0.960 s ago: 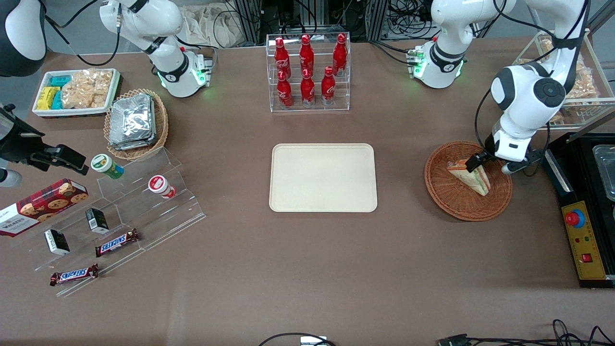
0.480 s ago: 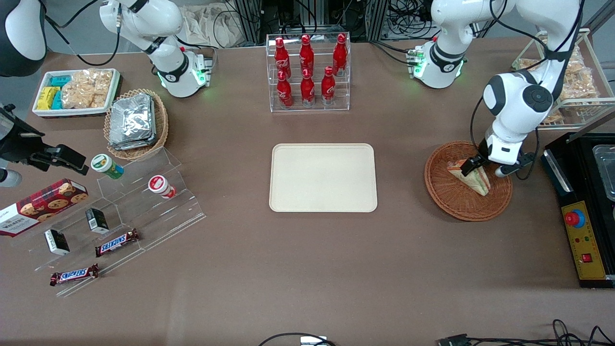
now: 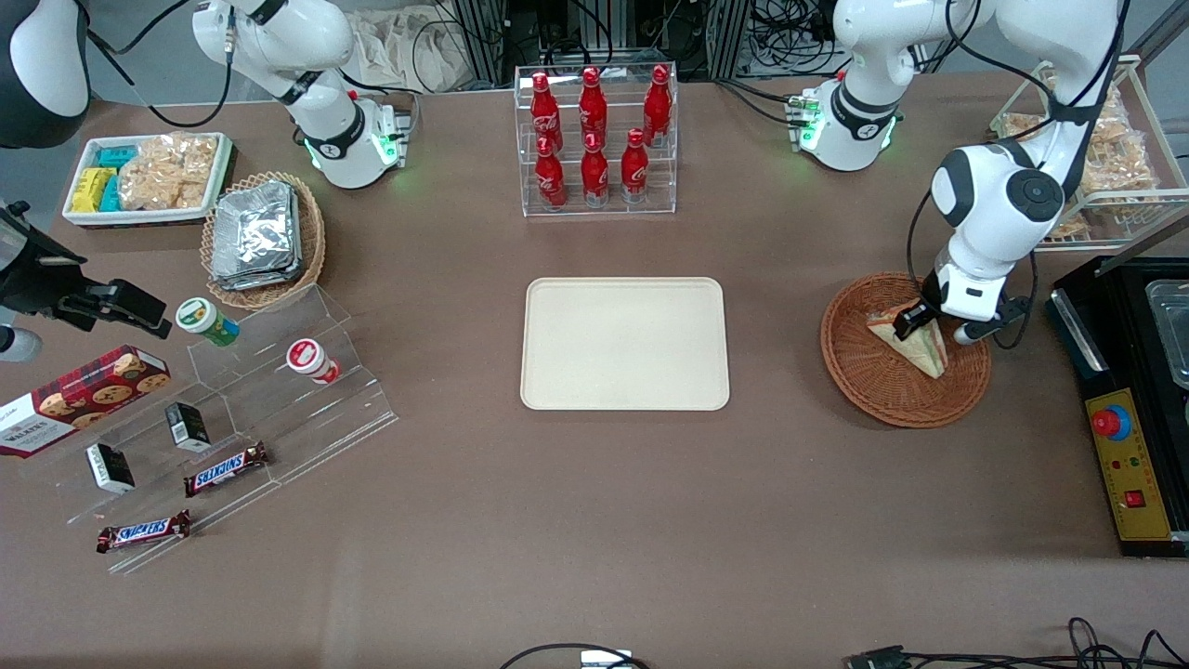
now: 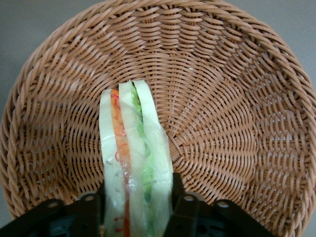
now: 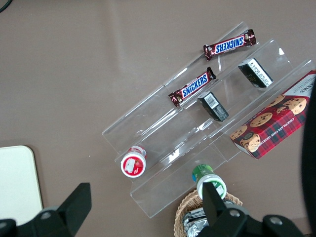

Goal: Place sandwich from basket to tray
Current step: 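Lower the open left gripper around the sandwich and close it, then lift the sandwich out of the basket and carry it toward the tray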

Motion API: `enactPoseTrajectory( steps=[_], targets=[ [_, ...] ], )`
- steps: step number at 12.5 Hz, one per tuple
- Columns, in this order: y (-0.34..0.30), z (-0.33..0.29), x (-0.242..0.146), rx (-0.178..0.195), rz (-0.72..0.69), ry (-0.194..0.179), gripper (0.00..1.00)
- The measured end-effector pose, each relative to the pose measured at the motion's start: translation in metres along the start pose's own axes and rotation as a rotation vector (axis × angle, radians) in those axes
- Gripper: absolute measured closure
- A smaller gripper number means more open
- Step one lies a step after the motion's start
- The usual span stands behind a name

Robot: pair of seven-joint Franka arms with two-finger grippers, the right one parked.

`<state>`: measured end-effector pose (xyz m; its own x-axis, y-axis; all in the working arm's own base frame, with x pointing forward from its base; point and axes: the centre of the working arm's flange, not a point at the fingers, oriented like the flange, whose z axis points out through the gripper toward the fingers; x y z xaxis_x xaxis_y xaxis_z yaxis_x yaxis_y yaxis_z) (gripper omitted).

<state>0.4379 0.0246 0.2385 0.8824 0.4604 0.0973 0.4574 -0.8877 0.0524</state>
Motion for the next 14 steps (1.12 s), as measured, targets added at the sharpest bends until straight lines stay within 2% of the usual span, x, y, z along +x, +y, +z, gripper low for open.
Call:
enactPoseTrajectory(
  steps=[1, 2, 5, 7, 9, 11, 14],
  targets=[
    [0.0, -0.001, 0.001, -0.001, 0.0, 0.002, 0.63],
    [0.001, -0.003, 0.002, -0.003, 0.0, 0.009, 0.67],
    [0.011, -0.025, 0.015, -0.01, 0.029, 0.029, 0.72],
    [0.023, -0.054, 0.029, 0.004, 0.112, 0.004, 0.72],
    [0.034, -0.089, 0.043, 0.021, 0.209, -0.035, 0.81],
    [0.058, -0.12, 0.049, 0.035, 0.317, -0.08, 0.84],
    [0.107, -0.151, 0.041, 0.039, 0.426, -0.093, 0.84]
  ],
)
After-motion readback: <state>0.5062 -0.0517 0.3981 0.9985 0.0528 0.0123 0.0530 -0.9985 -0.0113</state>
